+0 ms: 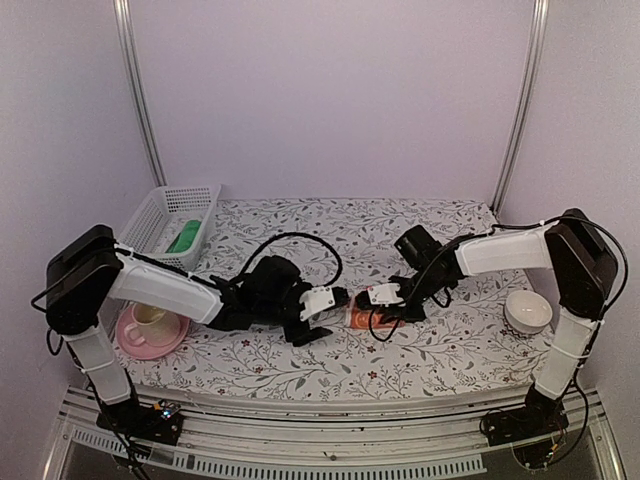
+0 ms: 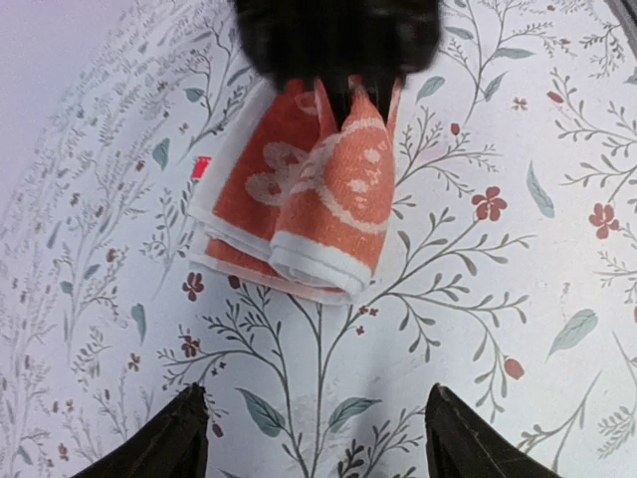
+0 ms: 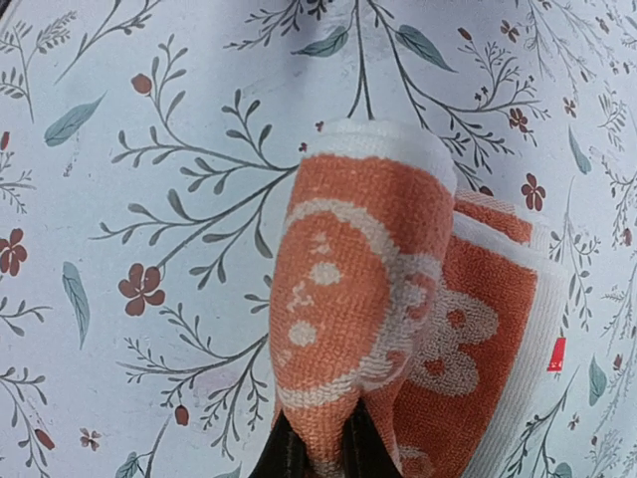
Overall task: Roll the towels
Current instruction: Roll the towel at the center of the board.
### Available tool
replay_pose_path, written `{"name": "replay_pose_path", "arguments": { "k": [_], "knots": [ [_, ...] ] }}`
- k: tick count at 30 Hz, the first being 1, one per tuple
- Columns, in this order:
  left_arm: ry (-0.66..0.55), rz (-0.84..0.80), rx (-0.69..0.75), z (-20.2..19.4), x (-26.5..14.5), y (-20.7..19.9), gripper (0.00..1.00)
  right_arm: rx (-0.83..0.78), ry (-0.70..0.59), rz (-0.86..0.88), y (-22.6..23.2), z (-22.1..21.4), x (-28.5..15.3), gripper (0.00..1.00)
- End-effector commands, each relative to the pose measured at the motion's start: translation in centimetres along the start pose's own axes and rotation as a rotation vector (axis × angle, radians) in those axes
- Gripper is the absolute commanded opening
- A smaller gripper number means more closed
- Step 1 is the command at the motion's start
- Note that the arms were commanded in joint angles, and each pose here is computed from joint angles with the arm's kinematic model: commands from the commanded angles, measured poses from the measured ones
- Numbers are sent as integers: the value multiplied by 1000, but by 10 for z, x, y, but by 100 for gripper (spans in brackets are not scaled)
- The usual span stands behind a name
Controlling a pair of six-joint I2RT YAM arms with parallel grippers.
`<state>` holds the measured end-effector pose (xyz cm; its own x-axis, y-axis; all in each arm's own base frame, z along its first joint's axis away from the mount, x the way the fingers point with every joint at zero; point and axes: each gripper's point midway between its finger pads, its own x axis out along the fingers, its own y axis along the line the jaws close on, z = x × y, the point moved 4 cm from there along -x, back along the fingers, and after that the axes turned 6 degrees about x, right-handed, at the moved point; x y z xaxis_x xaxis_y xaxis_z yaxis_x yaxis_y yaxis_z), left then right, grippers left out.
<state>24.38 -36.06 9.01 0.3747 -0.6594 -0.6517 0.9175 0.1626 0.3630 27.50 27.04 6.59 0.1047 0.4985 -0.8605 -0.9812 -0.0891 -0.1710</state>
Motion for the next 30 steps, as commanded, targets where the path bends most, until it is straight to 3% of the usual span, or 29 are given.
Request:
{"name": "replay_pose_path", "arguments": {
  "k": [1, 10, 18, 22, 30],
  "knots": [
    [-146, 233, 200, 25, -13, 6, 73, 233, 62, 391, 40, -23, 6, 4],
    [-127, 323, 475, 46, 15, -28, 72, 360, 49, 656, 39, -16, 13, 4],
    [-124, 275, 519, 55, 34, -35, 65, 358, 37, 708, 44, -16, 12, 6],
    [-62, 189, 557, 38, 52, -55, 61, 358, 42, 697, 43, -17, 15, 6],
    [-28, 83, 520, 34, 60, -68, 58, 360, 55, 667, 39, -19, 17, 10]
  ]
}}
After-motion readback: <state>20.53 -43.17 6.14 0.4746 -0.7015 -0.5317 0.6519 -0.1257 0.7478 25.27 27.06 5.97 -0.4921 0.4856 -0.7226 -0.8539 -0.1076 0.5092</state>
